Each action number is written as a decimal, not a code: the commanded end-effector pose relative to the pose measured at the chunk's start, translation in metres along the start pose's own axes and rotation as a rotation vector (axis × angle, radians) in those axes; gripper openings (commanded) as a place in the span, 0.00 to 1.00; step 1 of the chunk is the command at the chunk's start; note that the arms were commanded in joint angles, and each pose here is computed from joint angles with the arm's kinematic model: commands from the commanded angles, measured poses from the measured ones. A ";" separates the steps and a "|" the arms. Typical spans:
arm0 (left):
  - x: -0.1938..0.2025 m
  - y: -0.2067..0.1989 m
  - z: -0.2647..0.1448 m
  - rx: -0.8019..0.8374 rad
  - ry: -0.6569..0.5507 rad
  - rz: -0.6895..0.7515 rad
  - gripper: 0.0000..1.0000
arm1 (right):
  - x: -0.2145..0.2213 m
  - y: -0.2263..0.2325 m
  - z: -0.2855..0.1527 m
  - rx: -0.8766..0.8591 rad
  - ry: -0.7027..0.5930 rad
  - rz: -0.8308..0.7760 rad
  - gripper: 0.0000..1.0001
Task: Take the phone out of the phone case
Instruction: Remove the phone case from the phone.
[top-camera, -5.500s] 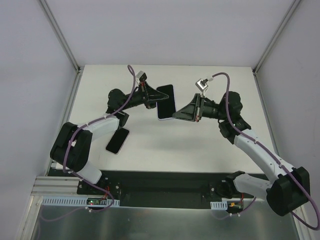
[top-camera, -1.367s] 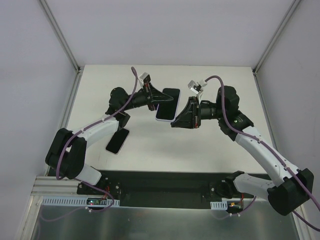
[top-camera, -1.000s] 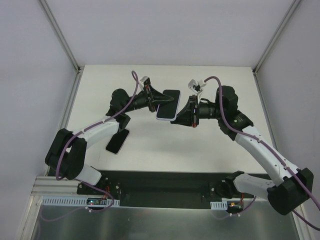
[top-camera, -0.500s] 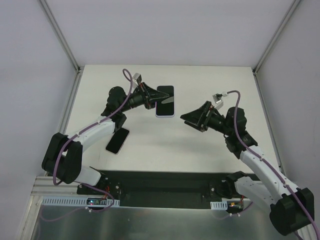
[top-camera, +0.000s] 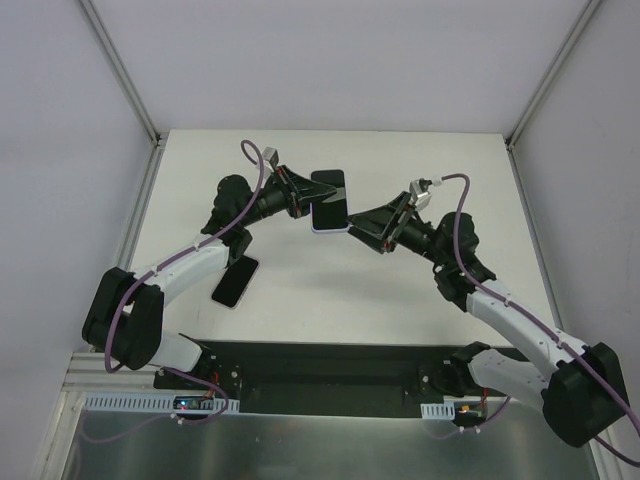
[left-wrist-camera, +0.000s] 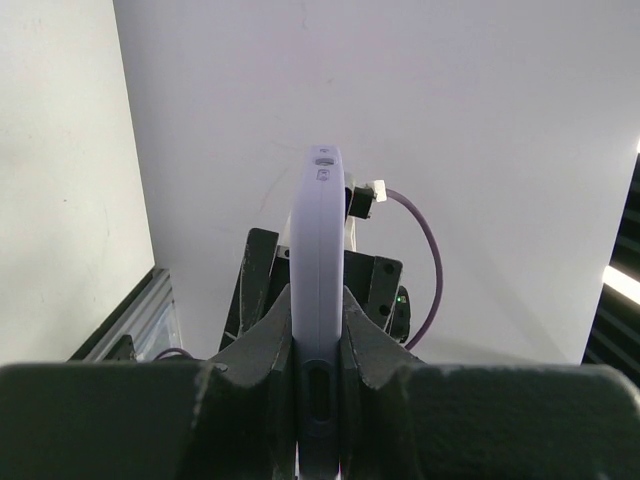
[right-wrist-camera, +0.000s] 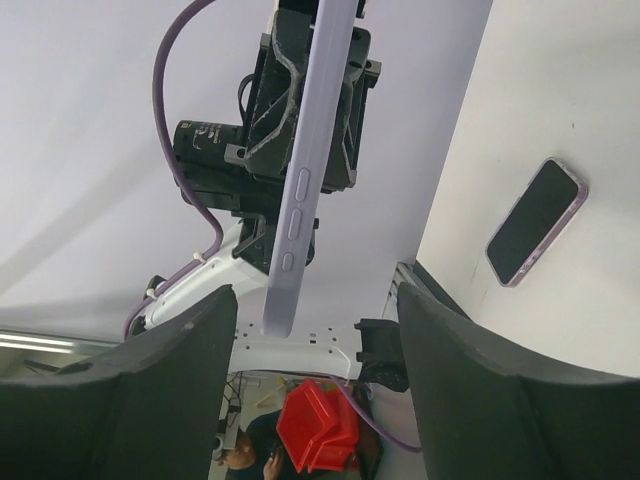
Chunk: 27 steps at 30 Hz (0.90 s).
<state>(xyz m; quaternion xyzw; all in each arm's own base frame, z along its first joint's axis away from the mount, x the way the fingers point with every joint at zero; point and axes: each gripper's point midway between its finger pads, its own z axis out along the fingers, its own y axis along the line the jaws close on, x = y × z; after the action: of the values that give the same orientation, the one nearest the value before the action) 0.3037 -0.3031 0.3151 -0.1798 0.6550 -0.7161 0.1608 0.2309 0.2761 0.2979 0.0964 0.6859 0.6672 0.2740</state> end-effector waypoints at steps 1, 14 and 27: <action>0.004 -0.037 -0.005 0.105 -0.014 0.077 0.00 | -0.007 0.038 0.005 -0.118 -0.025 -0.036 0.63; 0.002 -0.035 -0.003 0.105 -0.015 0.071 0.00 | -0.006 0.047 0.018 -0.173 0.005 0.013 0.40; -0.005 -0.019 -0.008 0.005 -0.080 0.086 0.00 | 0.000 0.047 0.017 -0.145 0.017 0.003 0.35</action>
<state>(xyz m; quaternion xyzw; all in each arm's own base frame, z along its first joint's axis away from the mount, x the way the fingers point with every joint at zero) 0.3091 -0.3018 0.3033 -0.1979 0.6673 -0.6988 0.1651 0.2367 0.2973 0.3079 0.1003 0.6681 0.6949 0.2462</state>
